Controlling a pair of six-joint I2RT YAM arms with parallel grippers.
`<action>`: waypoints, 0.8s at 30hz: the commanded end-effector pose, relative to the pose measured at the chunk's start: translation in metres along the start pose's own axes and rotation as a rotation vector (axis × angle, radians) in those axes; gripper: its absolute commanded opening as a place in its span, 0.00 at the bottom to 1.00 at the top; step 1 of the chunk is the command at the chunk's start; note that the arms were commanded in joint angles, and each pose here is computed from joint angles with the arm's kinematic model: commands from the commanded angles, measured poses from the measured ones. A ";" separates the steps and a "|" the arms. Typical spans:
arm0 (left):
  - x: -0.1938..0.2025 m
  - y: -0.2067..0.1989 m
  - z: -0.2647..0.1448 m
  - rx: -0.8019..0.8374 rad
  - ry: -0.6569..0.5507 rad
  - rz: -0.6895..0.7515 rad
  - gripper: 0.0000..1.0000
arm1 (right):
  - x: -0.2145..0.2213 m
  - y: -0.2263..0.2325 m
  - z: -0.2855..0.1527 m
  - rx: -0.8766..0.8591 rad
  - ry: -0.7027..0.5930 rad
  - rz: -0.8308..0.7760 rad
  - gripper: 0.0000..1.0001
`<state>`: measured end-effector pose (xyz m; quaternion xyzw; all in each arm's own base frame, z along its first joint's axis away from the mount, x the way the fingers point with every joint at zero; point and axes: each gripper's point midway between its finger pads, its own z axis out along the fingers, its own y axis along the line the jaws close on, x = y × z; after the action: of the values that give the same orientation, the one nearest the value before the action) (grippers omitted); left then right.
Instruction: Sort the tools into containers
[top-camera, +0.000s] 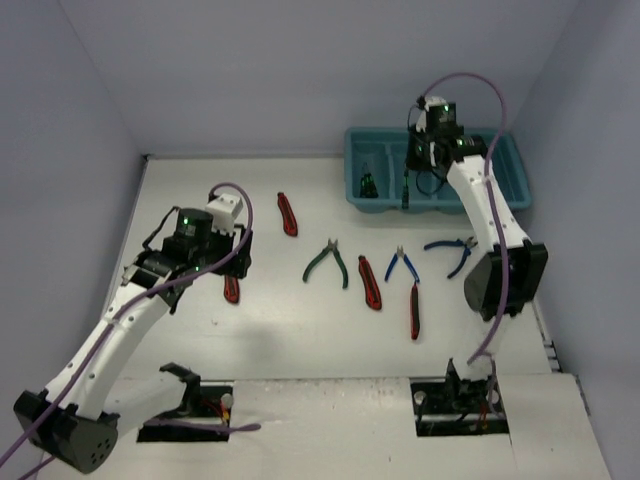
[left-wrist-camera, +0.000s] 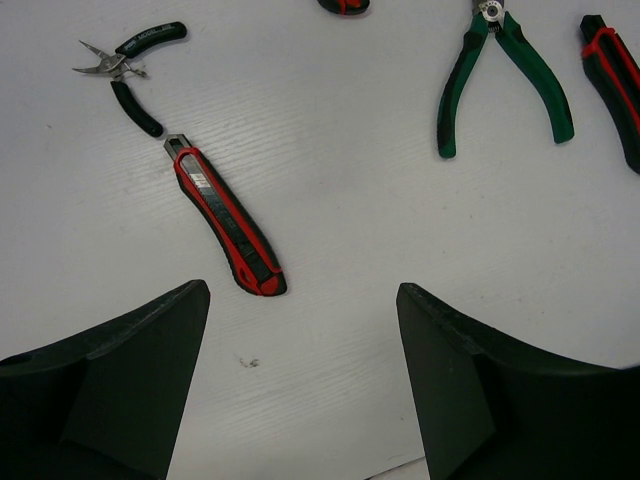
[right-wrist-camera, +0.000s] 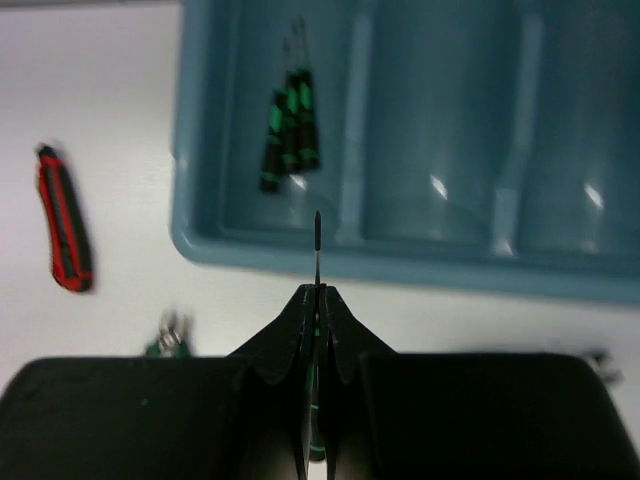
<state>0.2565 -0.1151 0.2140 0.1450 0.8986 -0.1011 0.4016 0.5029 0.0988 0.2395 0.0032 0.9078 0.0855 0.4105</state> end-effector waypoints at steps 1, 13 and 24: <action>-0.030 -0.006 -0.016 0.021 -0.097 -0.030 0.72 | -0.041 0.031 0.045 -0.065 -0.080 0.036 0.00; -0.017 -0.009 -0.022 0.031 -0.074 -0.084 0.72 | -0.064 0.034 0.134 -0.046 -0.195 0.154 0.28; -0.017 -0.006 -0.016 0.010 -0.058 -0.103 0.72 | -0.057 -0.060 0.030 0.279 -0.241 0.161 0.49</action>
<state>0.2449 -0.1165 0.2199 0.1097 0.9025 -0.1248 0.3974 0.5881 0.1059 0.1410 0.0784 0.9112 0.0475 0.4017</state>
